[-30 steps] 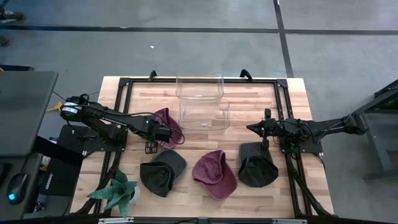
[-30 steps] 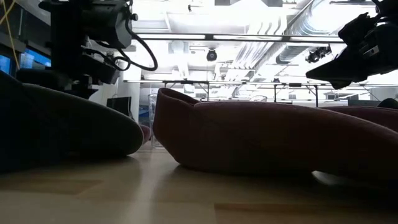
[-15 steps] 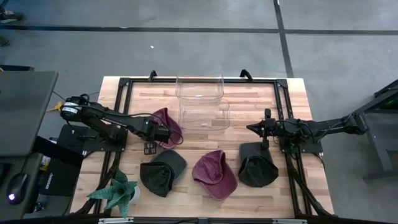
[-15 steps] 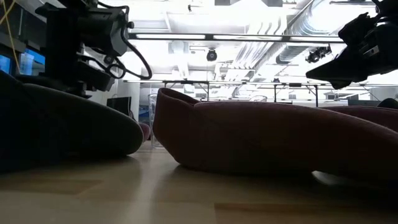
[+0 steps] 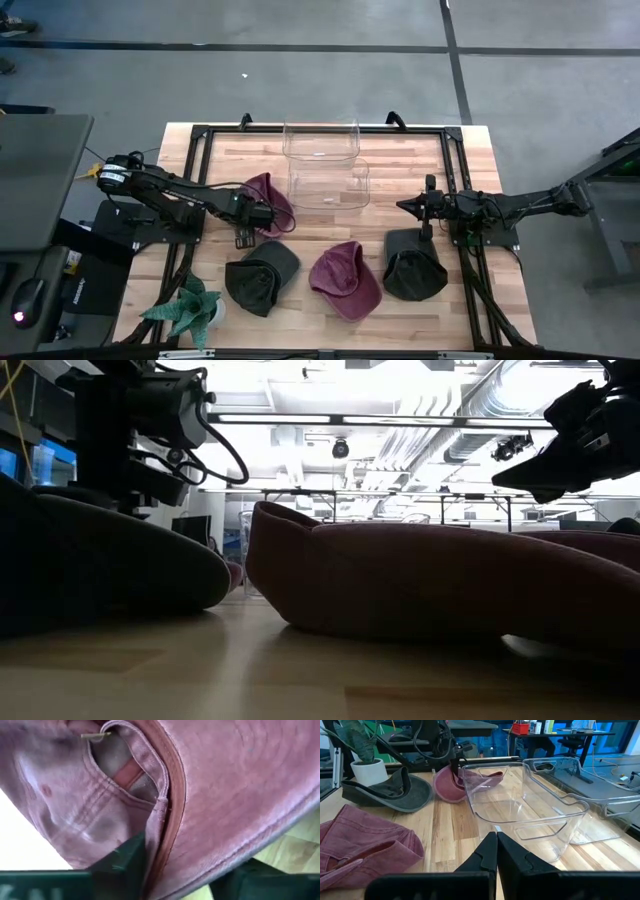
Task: Pick & Place hat
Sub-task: Put the dark red cap into the top transparent bin
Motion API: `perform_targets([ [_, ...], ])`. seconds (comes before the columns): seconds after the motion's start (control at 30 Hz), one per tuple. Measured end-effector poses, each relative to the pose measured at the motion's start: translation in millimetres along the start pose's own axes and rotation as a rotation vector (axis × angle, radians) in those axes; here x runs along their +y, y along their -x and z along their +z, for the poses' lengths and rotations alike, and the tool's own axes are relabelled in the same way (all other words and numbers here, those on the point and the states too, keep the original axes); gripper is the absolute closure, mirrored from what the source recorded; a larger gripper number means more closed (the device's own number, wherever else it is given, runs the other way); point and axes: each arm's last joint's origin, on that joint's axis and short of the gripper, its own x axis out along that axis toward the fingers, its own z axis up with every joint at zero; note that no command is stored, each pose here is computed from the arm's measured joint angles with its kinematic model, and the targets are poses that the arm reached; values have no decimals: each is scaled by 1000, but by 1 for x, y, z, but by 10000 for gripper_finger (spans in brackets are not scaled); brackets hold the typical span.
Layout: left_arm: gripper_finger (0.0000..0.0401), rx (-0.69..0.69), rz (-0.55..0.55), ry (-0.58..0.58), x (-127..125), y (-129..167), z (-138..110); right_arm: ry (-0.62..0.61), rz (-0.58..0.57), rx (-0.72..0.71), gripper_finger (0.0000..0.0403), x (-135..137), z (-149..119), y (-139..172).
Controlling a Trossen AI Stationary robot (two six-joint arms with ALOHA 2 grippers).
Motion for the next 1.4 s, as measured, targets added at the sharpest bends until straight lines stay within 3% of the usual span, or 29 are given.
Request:
perform_targets([
  [0.27,389,10,4,58,0,0,-1,0,0,0,402,0,0,0],
  [0.6,398,62,16,38,3,11,-1,0,0,0,402,0,0,0],
  [1.03,401,71,21,60,10,61,13,0,0,0,402,0,0,0],
  [1.4,401,-68,35,107,20,118,31,0,0,0,402,0,0,0],
])
